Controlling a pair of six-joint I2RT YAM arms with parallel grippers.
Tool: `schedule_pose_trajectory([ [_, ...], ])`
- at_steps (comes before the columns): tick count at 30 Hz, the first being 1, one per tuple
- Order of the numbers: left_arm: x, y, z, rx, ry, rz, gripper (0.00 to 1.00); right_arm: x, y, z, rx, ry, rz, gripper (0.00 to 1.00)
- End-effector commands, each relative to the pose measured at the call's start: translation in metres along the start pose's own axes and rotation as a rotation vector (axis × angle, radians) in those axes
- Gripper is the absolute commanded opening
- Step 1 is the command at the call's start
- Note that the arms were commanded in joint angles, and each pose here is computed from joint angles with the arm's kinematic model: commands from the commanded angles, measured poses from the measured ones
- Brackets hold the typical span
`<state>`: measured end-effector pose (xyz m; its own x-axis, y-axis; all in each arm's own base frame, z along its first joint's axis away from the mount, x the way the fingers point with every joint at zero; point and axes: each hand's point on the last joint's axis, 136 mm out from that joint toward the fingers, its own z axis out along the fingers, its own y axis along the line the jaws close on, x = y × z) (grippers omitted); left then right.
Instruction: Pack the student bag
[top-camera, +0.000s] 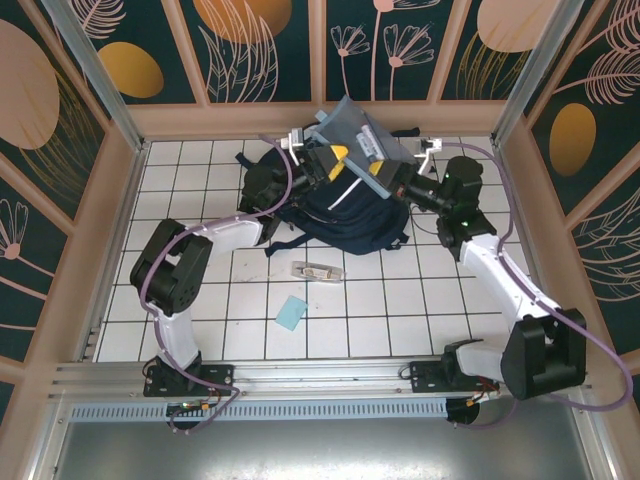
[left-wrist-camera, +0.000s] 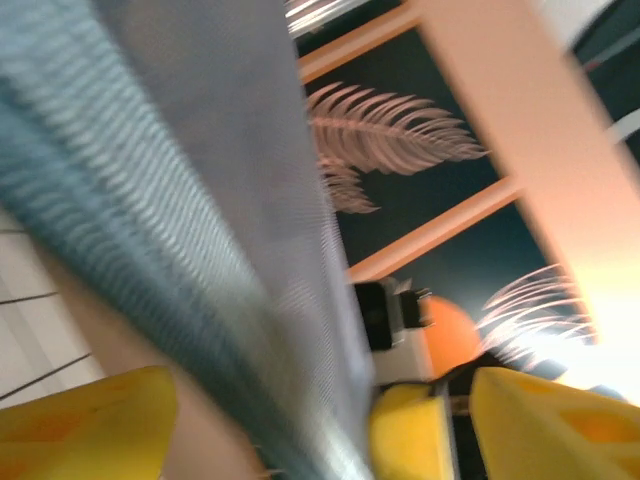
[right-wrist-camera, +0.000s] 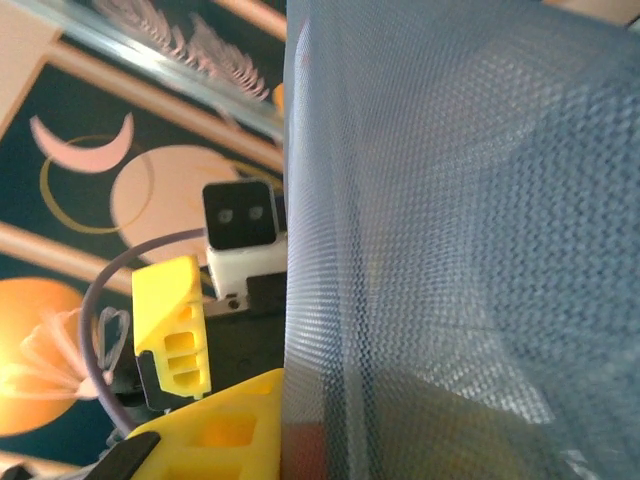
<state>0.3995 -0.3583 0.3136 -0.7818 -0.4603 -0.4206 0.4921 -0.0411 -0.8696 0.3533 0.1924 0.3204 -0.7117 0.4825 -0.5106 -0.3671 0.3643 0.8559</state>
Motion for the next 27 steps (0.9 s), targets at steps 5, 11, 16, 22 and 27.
schedule_pose_trajectory([
  [5, 0.009, 0.072, -0.021, -0.536, 0.172, 0.325, 0.83, -0.03, -0.068, -0.061, 0.347, -0.142, -0.005, 0.01],
  [11, 0.026, 0.125, -0.021, -0.818, 0.372, 0.49, 0.79, -0.035, -0.102, -0.101, 0.473, -0.177, 0.019, 0.01],
  [16, 0.034, 0.165, -0.023, -1.009, 0.489, 0.598, 0.76, -0.033, -0.11, -0.118, 0.468, -0.188, 0.046, 0.01],
  [22, 0.048, 0.192, -0.015, -1.07, 0.601, 0.636, 0.75, -0.025, -0.117, -0.122, 0.472, -0.177, 0.066, 0.0],
  [27, 0.064, 0.208, -0.01, -1.082, 0.66, 0.633, 0.73, -0.024, -0.12, -0.122, 0.462, -0.179, 0.078, 0.0],
])
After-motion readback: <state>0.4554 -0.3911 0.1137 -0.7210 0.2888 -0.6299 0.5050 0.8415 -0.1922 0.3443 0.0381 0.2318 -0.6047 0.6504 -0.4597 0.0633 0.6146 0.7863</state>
